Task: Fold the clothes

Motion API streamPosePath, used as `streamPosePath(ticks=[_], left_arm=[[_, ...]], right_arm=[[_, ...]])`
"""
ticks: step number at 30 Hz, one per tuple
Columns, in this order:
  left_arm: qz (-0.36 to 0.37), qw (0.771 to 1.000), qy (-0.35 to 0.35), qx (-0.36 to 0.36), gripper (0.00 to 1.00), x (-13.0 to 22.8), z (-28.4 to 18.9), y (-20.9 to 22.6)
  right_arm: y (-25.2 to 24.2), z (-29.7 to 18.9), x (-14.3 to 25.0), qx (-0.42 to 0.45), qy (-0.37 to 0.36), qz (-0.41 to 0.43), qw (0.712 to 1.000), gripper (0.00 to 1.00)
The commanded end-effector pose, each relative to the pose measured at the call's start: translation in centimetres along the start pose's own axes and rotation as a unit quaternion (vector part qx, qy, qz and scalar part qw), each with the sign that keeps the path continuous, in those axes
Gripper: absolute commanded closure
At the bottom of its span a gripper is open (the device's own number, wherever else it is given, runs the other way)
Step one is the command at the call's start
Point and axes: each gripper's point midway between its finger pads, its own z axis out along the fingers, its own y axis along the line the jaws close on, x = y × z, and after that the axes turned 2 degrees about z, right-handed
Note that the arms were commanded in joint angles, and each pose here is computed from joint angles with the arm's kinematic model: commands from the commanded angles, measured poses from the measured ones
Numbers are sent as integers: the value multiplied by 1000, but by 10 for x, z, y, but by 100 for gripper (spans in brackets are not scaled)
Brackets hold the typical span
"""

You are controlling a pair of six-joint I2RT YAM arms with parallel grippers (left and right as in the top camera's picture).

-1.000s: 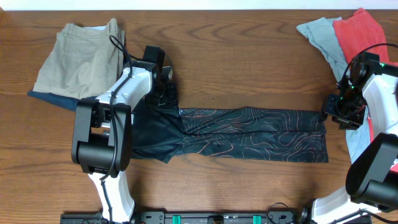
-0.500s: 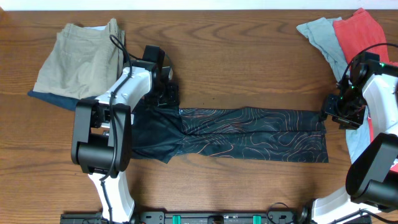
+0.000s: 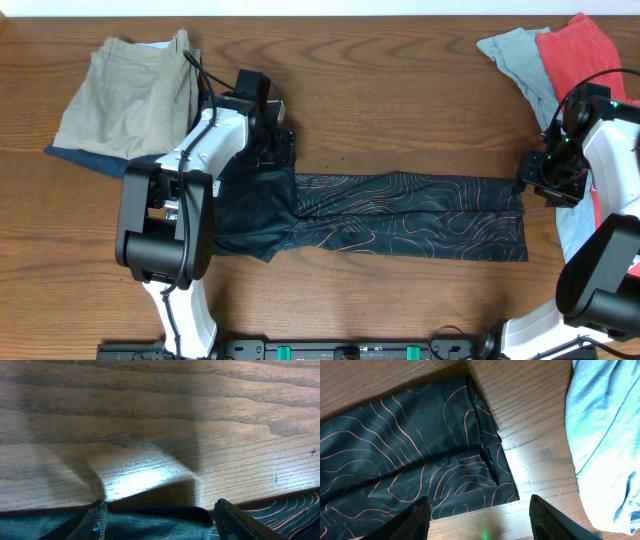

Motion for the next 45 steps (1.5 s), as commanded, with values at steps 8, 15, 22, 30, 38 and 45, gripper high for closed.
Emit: streamPosePath(ticks=[8, 15, 22, 30, 38, 45], left_arm=[[17, 999, -36, 4, 21, -14, -19, -7], [35, 993, -92, 72, 15, -38, -38, -36], [17, 997, -43, 64, 15, -10, -25, -29], [6, 999, -11, 41, 22, 11, -11, -17], [2, 999, 4, 39, 25, 25, -2, -13], [5, 1000, -2, 13, 36, 27, 6, -4]], right_arm=[[-2, -5, 0, -4, -10, -1, 1000, 37], [-2, -5, -1, -4, -11, -2, 1000, 37], [-2, -5, -1, -4, -11, -1, 1000, 37], [-2, -5, -1, -4, -11, -1, 1000, 37], [-1, -5, -1, -4, -11, -1, 1000, 37], [-1, -5, -1, -4, -11, -1, 1000, 37]])
